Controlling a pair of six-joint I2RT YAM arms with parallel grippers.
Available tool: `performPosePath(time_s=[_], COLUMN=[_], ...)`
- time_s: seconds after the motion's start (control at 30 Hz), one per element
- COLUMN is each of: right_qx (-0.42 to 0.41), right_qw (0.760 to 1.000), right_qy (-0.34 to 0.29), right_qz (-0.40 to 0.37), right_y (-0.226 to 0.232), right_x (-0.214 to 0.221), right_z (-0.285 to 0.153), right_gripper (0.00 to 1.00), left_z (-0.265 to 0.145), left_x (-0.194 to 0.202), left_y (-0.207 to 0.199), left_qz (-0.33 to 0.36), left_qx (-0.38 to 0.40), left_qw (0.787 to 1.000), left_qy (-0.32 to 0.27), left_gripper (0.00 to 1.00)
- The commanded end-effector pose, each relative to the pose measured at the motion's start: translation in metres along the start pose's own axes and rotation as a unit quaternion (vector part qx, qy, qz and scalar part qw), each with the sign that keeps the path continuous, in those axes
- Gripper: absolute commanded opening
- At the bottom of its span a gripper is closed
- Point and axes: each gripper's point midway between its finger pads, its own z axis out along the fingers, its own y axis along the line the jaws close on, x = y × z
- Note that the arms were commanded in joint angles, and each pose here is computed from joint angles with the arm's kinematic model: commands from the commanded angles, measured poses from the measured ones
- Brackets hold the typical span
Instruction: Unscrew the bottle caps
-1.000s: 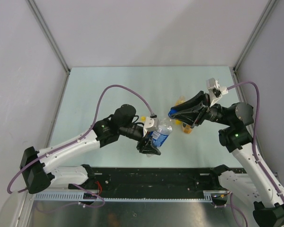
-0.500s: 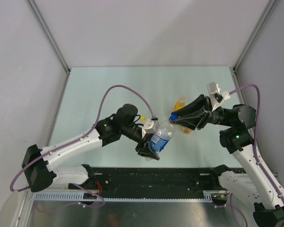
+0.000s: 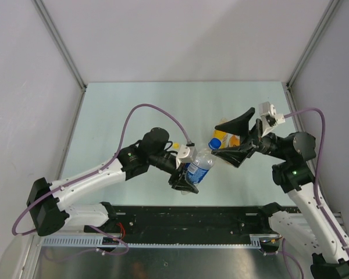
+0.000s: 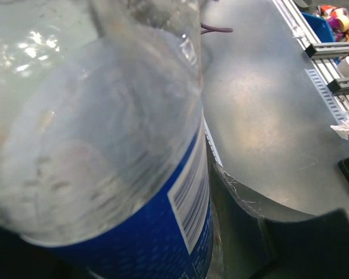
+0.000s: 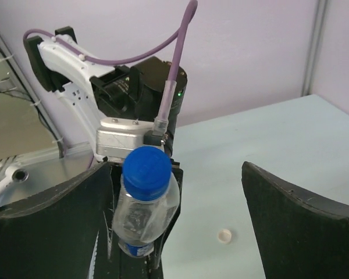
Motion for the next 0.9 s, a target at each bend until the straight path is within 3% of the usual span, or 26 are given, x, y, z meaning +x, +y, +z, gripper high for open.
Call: performPosePath(time_s=[0.0, 0.2, 0.47, 0.6, 0.7, 0.87], right_qx=[0.028, 0.053, 0.179, 0.232, 0.270, 0.302], right_qw=[0.998, 0.993, 0.978, 0.965, 0.953, 0.941], right_qy=[-0.047, -0.088, -0.109, -0.095, -0.088, -0.083], right_qz=[-0.044, -0.060, 0.021, 0.078, 0.106, 0.125], right_y=[0.010, 0.018, -0.039, -0.069, -0.088, -0.101], right_x=[-0.028, -0.049, -0.048, -0.038, -0.029, -0.021], right_z=[-0.008, -0.016, -0.018, -0.015, -0.014, -0.010], right_gripper=[0.99, 0.99, 0.99, 0.99, 0.99, 0.99], left_z=[0.000, -0.003, -0.018, -0.040, -0.064, -0.089], left_x=[-0.008, -0.002, 0.012, 0.019, 0.028, 0.034], left_y=[0.009, 0.029, 0.079, 0.110, 0.133, 0.149], left_qz=[0.023, 0.015, -0.005, -0.020, -0.042, -0.070], left_qx=[-0.029, -0.088, -0.237, -0.350, -0.444, -0.533], left_qw=[0.999, 0.996, 0.971, 0.936, 0.895, 0.843], left_qy=[-0.012, -0.003, 0.020, 0.030, 0.035, 0.031], left_gripper=[0.37, 0.37, 0.34, 0.33, 0.33, 0.33])
